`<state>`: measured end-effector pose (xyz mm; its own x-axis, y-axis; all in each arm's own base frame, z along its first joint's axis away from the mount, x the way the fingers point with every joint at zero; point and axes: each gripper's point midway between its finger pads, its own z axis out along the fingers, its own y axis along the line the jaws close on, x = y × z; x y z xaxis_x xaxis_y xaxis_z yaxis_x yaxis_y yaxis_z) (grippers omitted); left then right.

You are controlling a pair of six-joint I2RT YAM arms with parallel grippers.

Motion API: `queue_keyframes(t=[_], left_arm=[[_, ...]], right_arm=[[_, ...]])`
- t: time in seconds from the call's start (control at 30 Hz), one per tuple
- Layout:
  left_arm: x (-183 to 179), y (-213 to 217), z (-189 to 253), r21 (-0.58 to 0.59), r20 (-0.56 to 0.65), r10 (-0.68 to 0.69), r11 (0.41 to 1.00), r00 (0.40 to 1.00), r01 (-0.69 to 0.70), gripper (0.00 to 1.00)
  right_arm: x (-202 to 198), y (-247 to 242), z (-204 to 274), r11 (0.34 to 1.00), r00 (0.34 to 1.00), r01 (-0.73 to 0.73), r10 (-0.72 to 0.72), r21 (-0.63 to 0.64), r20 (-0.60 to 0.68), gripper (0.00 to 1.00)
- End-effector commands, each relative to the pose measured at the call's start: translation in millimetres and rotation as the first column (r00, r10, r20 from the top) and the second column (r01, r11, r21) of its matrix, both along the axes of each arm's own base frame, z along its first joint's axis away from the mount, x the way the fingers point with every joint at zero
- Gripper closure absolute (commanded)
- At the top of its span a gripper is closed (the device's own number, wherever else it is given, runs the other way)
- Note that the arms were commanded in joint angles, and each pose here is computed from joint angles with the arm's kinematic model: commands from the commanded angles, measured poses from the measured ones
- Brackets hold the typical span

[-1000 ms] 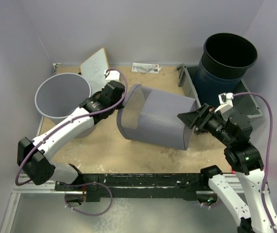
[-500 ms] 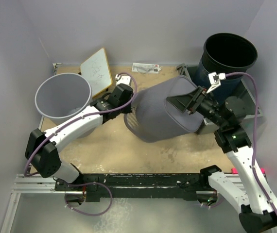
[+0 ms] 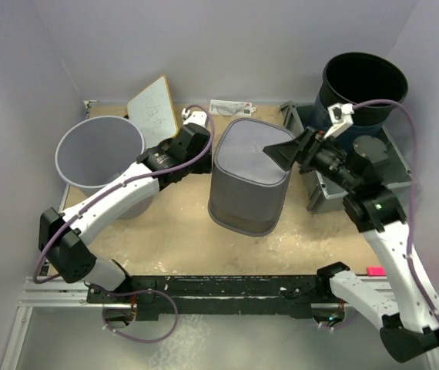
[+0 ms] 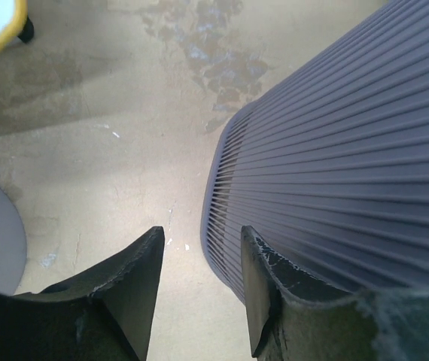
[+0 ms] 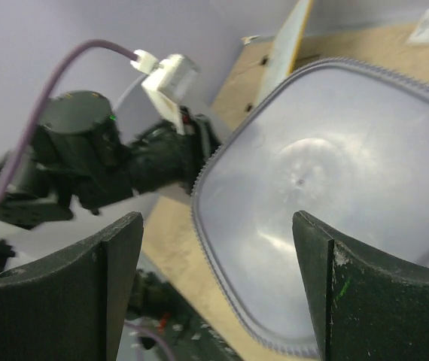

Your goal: Turn the large container upside down

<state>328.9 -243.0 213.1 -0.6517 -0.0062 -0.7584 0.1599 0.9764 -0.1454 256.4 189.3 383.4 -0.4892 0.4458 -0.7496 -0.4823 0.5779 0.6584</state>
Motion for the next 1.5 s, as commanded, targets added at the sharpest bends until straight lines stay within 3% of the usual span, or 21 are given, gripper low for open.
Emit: queue_keyframes(t=[0.0,0.1,0.2,0.3,0.37,0.47,0.57,0.8,0.9,1.0,1.13,1.4,1.47], left_arm=[[-4.3,12.2,73.3,-0.083,0.13,0.026,0.996,0.991,-0.015,0.56],[-15.4,16.9,97.3,-0.14,0.174,0.015,0.99,0.985,0.009,0.55],[-27.6,16.7,119.5,-0.216,0.229,-0.013,0.974,0.973,0.064,0.54],[-38.3,20.3,140.5,-0.276,0.288,-0.018,0.956,0.957,0.101,0.48],[-39.9,24.5,146.4,-0.288,0.313,-0.003,0.952,0.95,0.098,0.46],[-38.9,28.3,146.2,-0.286,0.323,0.013,0.954,0.946,0.085,0.44],[-40.3,27.1,144.2,-0.292,0.309,0.01,0.953,0.951,0.084,0.42],[-40.7,39.2,138.1,-0.254,0.274,0.05,0.967,0.961,0.022,0.41],[-42.2,42.7,141.9,-0.247,0.268,0.057,0.969,0.962,0.011,0.41],[-46.3,47.9,147.6,-0.265,0.271,0.076,0.964,0.96,-0.002,0.41],[-51.8,66.7,153.9,-0.277,0.267,0.154,0.958,0.951,-0.077,0.41],[-59.0,99.8,174.0,-0.222,0.275,0.247,0.957,0.929,-0.189,0.4],[-58.9,117.6,184.3,-0.222,0.293,0.33,0.936,0.897,-0.272,0.38]], right_arm=[[-27.2,-56.8,2.6,0.942,0.977,0.197,-0.165,-0.271,0.136,0.17],[-46.2,-87.2,-32.6,0.86,0.969,0.244,-0.195,-0.449,0.153,0.16],[-67.3,-99.5,-65.6,0.794,0.977,0.202,-0.119,-0.573,0.179,0.13],[-83.8,-90.0,-78.1,0.796,0.984,0.111,-0.005,-0.595,0.178,0.1],[-84.5,-78.7,-79.3,0.828,0.982,0.078,0.032,-0.555,0.186,0.1],[-80.9,-45.8,-95.8,0.914,0.985,-0.034,0.1,-0.404,0.143,0.12],[-69.8,-19.9,-113.6,0.957,0.985,-0.119,0.148,-0.264,0.092,0.13],[17.0,-1.7,-122.2,0.993,0.993,0.064,-0.054,-0.096,0.103,0.13],[55.9,12.4,-121.1,0.979,0.982,0.17,-0.157,-0.113,0.109,0.12],[99.9,19.5,-129.3,0.948,0.961,0.278,-0.276,-0.156,0.032,0.11],[134.8,31.7,-139.7,0.93,0.947,0.298,-0.316,-0.216,-0.054,0.08],[93.8,36.4,-162.0,0.949,0.974,0.199,-0.219,-0.243,-0.058,0.09],[81.9,32.7,-173.5,0.951,0.975,0.193,-0.214,-0.244,-0.062,0.08]])
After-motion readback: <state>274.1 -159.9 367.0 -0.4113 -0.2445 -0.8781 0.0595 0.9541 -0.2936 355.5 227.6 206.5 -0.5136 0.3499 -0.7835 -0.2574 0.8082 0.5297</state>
